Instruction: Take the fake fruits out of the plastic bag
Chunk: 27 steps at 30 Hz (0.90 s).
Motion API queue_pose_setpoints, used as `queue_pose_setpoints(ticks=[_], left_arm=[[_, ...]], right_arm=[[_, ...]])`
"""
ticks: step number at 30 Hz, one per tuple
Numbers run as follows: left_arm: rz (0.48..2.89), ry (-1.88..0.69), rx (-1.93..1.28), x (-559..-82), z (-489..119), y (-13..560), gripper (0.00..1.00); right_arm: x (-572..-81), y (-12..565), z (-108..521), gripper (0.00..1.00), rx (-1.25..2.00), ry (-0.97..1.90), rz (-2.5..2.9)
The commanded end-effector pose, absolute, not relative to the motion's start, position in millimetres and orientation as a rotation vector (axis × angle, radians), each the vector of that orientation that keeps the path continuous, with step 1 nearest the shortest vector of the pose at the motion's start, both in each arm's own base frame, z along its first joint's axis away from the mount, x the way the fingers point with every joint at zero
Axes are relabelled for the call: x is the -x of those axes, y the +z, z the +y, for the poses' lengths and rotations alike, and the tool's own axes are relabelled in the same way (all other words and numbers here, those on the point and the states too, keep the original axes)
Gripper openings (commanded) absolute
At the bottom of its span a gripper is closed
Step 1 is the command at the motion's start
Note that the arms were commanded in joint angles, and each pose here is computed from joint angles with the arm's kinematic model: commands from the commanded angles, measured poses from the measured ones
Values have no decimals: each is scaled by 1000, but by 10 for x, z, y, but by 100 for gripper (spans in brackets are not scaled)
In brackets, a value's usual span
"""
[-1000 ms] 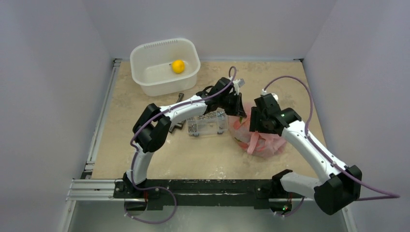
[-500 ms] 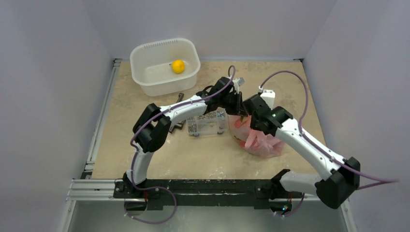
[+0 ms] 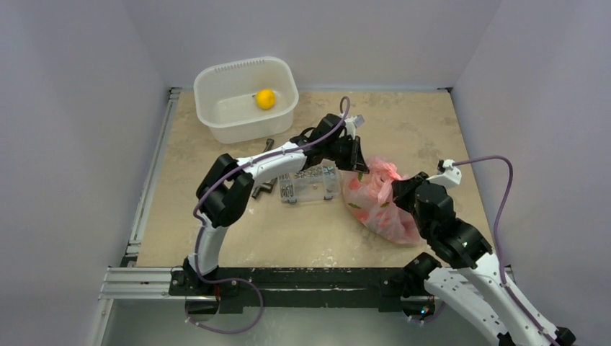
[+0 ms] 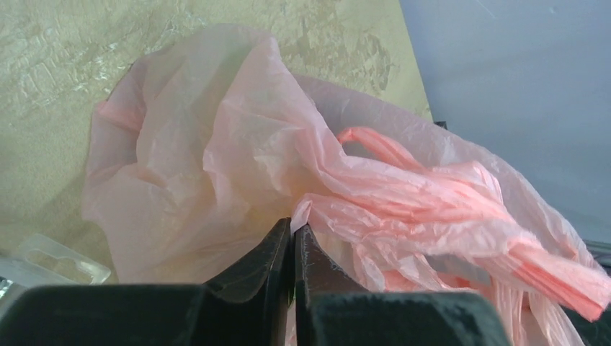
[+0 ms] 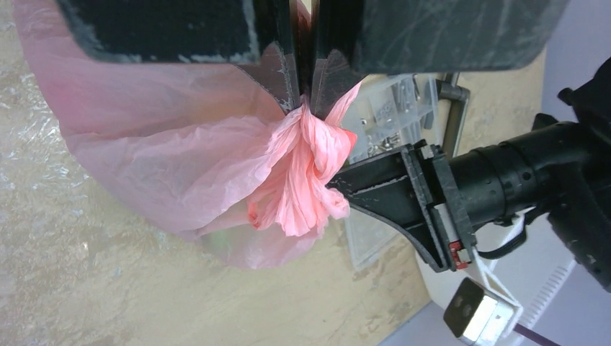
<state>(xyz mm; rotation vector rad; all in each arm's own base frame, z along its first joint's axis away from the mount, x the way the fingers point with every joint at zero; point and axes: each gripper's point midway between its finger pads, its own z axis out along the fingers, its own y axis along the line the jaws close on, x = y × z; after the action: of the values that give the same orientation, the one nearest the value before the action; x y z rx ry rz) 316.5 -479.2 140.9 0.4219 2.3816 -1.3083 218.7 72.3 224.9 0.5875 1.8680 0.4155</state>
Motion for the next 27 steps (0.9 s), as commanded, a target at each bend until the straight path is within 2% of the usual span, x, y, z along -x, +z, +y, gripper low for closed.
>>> queue_pose_setpoints(ticks=[1, 3, 4, 5, 6, 7, 11, 16, 23, 27], left_arm=[[2153, -1290, -607, -3165, -4668, 1991, 17], [2069, -1257, -683, -3142, -4615, 2158, 30], [2036, -1236, -719, -3133, -4588, 2219, 45], [2006, -1212, -752, -3128, -4563, 2276, 70], [1979, -1185, -786, -3136, -4542, 2323, 90], [1961, -1161, -813, -3149, -4525, 2357, 99], [1903, -1130, -996, -3122, -4632, 2406, 100], [1852, -1084, -1270, -2865, -4868, 2251, 94], [1849, -1057, -1353, -2901, -5026, 2040, 68], [1857, -1041, -1360, -2907, -5085, 1954, 65]], right_arm=[[-2268, 2363, 686, 0, -606, 380, 1835], [-2264, 2338, 696, 0, -578, 364, 1855], [-2265, 2328, 709, 0, -564, 362, 1865], [-2264, 2317, 727, 0, -552, 364, 1873], [-2268, 2306, 737, 0, -549, 364, 1880], [-2265, 2290, 749, 0, -545, 364, 1890], [-2252, 2250, 793, 0, -539, 380, 1914], [-2246, 2298, 800, 0, -531, 395, 1905], [-2224, 2323, 794, 0, -522, 396, 1908], [-2210, 2308, 783, 0, -522, 396, 1908]])
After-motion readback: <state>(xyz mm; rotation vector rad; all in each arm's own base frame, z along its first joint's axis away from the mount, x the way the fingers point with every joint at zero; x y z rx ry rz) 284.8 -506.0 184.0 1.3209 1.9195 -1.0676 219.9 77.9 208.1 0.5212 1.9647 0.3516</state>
